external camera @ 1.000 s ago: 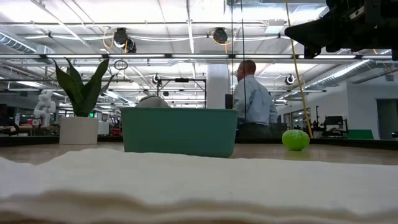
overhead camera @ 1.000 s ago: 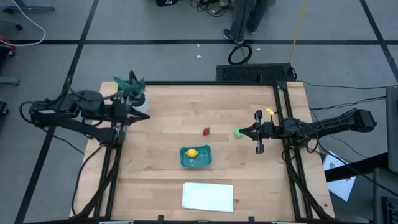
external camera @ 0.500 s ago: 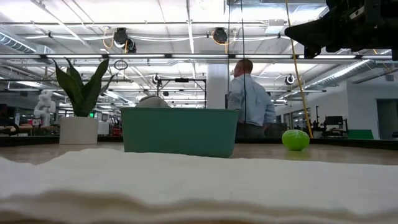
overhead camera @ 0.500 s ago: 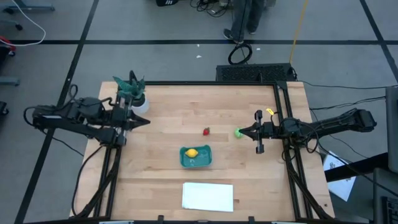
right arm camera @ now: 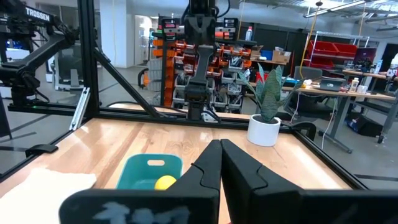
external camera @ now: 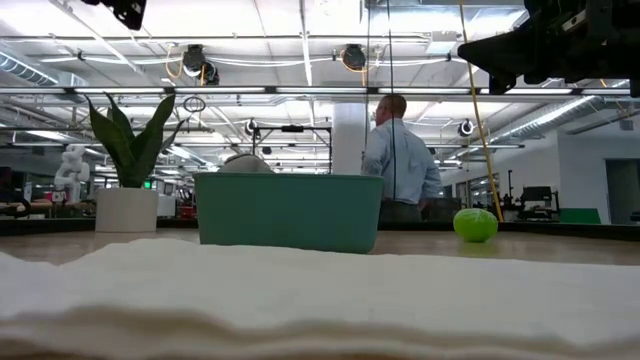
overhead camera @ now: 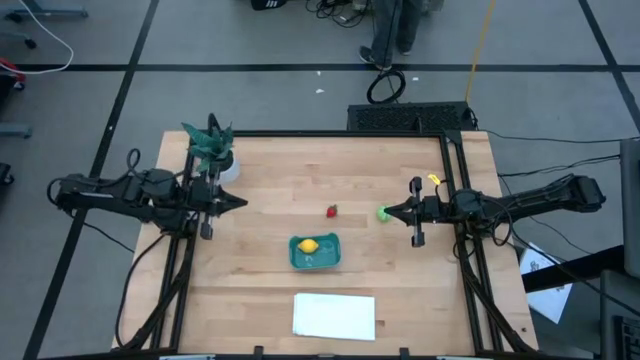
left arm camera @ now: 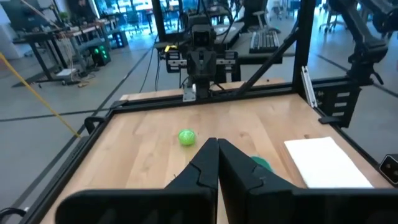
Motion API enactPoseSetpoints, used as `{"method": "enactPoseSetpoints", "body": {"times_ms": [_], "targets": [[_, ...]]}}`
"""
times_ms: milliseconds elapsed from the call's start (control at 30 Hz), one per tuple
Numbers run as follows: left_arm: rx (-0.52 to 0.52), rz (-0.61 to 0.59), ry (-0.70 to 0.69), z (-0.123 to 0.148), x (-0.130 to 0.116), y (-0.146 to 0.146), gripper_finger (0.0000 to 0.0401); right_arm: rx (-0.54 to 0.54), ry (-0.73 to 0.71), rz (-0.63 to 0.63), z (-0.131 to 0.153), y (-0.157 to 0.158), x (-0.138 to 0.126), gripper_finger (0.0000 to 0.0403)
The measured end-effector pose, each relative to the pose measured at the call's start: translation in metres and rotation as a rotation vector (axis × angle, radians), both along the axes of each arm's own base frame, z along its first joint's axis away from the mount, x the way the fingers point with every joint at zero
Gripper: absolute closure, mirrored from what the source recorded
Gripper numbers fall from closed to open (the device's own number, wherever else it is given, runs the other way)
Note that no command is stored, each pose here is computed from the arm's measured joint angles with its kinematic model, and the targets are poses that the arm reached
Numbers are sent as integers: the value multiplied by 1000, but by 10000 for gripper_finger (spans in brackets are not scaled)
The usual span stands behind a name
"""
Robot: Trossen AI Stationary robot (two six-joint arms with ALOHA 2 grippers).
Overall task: Pick and placing Produce into tupperware
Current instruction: Put the green cabbage into the blue bin
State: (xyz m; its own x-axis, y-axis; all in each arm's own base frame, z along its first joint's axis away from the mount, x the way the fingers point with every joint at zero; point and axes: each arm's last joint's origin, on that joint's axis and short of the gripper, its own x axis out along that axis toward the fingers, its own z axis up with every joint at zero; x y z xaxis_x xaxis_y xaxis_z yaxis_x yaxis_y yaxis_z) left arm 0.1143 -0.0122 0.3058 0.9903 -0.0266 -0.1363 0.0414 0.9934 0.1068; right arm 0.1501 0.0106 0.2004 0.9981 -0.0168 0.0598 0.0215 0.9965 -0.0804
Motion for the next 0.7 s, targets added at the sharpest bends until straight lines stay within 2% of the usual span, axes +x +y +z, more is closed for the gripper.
{"method": "enactPoseSetpoints", "body": {"times_ms": [300, 433, 633, 700], "targets": [[-27, -2, -40, -26, -11, 1, 396, -3, 0, 0, 0, 0, 0, 403], [-34, -24, -15, -43, -11, 1, 396, -3, 0, 0, 0, 0, 0, 403], [-82, -191, -124, -51, -9, -4, 396, -3, 0, 0, 0, 0, 0, 403], [-80, -212, -125, -54, -8, -5, 396, -3, 0, 0, 0, 0, 0, 403]]}}
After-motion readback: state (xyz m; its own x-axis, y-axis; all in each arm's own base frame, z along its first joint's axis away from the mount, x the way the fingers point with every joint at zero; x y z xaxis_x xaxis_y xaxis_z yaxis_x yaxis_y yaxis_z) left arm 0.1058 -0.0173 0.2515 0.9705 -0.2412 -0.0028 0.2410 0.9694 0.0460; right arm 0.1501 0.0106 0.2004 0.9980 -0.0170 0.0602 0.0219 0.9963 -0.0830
